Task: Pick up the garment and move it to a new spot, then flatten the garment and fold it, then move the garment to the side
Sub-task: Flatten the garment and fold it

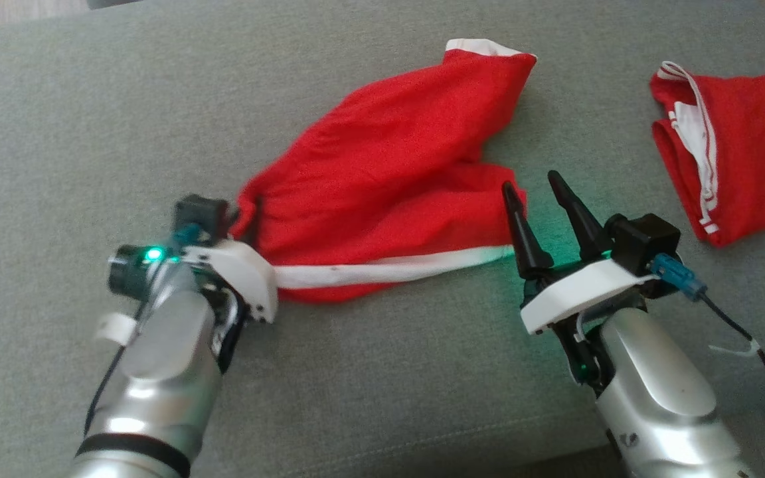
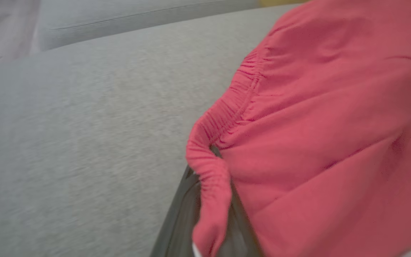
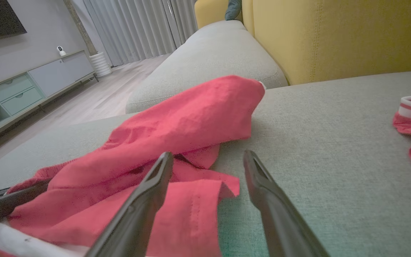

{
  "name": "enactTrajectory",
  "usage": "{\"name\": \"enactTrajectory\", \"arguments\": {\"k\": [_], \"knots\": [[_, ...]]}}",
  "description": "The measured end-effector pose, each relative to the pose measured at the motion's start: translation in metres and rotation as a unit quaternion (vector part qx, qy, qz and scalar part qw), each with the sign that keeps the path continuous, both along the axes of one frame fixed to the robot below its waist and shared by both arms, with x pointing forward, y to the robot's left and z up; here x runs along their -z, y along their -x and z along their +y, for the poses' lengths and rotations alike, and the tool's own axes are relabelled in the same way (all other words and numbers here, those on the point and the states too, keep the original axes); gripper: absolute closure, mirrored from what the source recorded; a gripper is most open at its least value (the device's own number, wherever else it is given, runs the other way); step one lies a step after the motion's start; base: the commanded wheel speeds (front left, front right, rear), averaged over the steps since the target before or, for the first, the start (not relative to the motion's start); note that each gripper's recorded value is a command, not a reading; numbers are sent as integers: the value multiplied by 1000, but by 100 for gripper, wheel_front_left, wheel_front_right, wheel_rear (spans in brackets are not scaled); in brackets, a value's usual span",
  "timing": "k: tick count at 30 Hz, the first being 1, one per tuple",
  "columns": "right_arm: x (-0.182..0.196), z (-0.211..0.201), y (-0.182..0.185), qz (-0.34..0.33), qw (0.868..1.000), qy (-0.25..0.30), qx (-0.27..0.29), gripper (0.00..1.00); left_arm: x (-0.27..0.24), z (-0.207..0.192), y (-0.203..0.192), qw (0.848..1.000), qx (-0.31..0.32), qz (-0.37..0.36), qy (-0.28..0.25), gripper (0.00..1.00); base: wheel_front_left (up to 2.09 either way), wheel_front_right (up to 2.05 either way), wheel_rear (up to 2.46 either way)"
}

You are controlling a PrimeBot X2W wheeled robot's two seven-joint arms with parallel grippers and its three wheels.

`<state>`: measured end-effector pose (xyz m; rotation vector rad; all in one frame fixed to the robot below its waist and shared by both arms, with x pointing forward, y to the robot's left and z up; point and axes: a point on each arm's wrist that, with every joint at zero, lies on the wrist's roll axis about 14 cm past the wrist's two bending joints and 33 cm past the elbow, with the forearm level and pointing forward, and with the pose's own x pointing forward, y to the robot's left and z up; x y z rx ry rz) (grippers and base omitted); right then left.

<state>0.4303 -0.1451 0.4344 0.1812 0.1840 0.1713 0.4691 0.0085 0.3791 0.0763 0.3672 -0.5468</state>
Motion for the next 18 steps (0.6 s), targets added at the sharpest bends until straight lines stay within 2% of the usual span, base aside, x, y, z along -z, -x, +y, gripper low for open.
{"name": "enactTrajectory", "arguments": {"k": [3,7,9,10,12,13,14,15,16,18], "knots": [[3,1,0,4,1000,-3,0,0,-8,25,-15,997,-78,-7,21,100,0,0,0],[5,6,-2,7,1000,-6,-4,0,-28,55,-29,984,-166,-33,54,100,0,0,0],[6,8,-3,8,1000,-5,-7,0,-25,73,-25,976,-206,-31,59,100,0,0,0],[7,10,-3,9,1000,-5,-10,0,-16,93,-14,967,-246,-20,57,100,0,0,0],[6,13,-3,8,1000,-5,-14,0,-8,110,-2,959,-277,-9,54,100,0,0,0],[5,14,-3,7,1000,-5,-16,0,-5,115,3,957,-284,-6,53,86,0,0,0],[4,16,-3,6,1000,-5,-18,0,-4,119,7,956,-289,-4,52,56,0,0,0],[3,18,-3,5,1000,-5,-21,0,-4,121,10,955,-293,-5,53,6,0,0,0],[2,20,-3,4,1000,-5,-24,0,-7,123,11,953,-298,-8,54,0,0,0,0],[0,24,-3,0,1000,-6,-30,0,-17,128,11,951,-302,-26,55,0,0,0,0]]}}
